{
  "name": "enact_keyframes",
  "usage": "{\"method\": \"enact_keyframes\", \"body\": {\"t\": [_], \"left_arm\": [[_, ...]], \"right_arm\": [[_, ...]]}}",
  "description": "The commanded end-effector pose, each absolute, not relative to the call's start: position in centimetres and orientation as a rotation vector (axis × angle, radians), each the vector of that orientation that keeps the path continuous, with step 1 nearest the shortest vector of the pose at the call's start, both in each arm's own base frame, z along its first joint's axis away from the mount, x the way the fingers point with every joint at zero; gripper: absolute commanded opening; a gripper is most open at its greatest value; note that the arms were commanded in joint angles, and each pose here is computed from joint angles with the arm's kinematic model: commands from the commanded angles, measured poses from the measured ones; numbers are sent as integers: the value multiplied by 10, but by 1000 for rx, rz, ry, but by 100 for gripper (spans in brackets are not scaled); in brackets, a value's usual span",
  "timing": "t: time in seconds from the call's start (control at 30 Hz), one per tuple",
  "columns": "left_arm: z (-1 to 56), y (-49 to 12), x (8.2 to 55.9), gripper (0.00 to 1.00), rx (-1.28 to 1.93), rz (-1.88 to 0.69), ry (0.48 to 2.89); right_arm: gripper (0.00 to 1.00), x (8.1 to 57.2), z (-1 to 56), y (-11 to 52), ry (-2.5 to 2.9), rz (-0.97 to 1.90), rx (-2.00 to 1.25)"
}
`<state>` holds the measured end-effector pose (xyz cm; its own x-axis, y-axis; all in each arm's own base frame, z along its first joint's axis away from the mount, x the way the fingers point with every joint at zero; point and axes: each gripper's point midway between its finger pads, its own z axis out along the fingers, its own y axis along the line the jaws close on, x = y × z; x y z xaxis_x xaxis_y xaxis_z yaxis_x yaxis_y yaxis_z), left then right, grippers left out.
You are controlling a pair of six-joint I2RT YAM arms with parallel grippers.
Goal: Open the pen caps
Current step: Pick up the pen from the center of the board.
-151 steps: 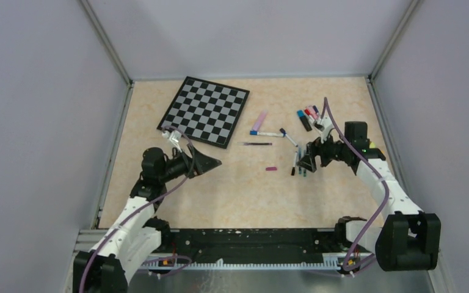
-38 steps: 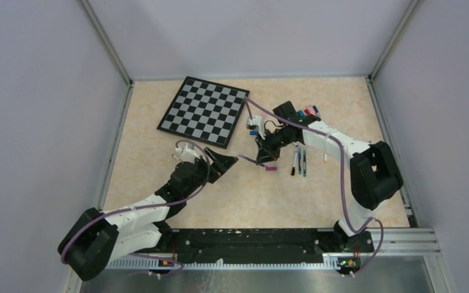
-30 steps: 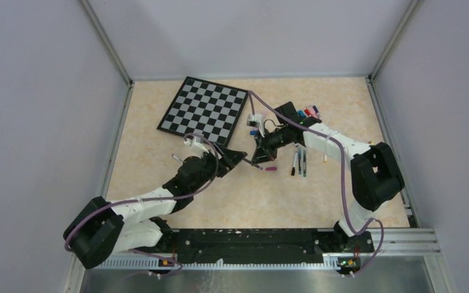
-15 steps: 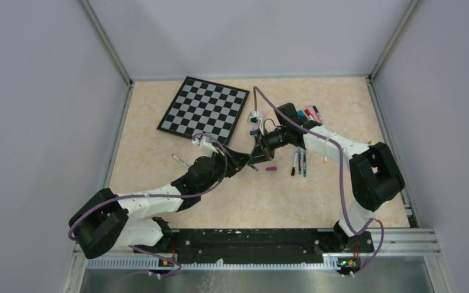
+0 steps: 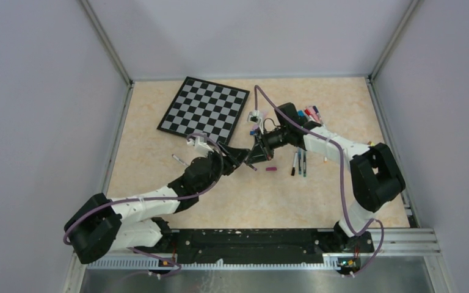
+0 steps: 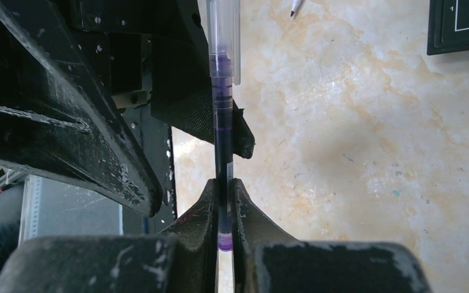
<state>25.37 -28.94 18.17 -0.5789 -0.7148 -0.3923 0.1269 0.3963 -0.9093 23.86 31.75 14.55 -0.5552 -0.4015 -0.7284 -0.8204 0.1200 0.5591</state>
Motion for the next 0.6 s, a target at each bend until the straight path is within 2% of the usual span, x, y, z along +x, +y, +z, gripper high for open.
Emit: {"method": "enact_keyframes", "body": {"t": [0.0,0.17,0.57], "left_arm": [[200,-282,255,68,-558,-1323,1746],[196,-276,256,66,-604,-1308,1746],[192,-283,259,51,-593,-1284,1788]], "right_arm": [[0,230,168,322,1903,1453,-1213],[0,228,170,322,1897,1466,-1205],[0,228,172,324,1895,1480,-1185]]}}
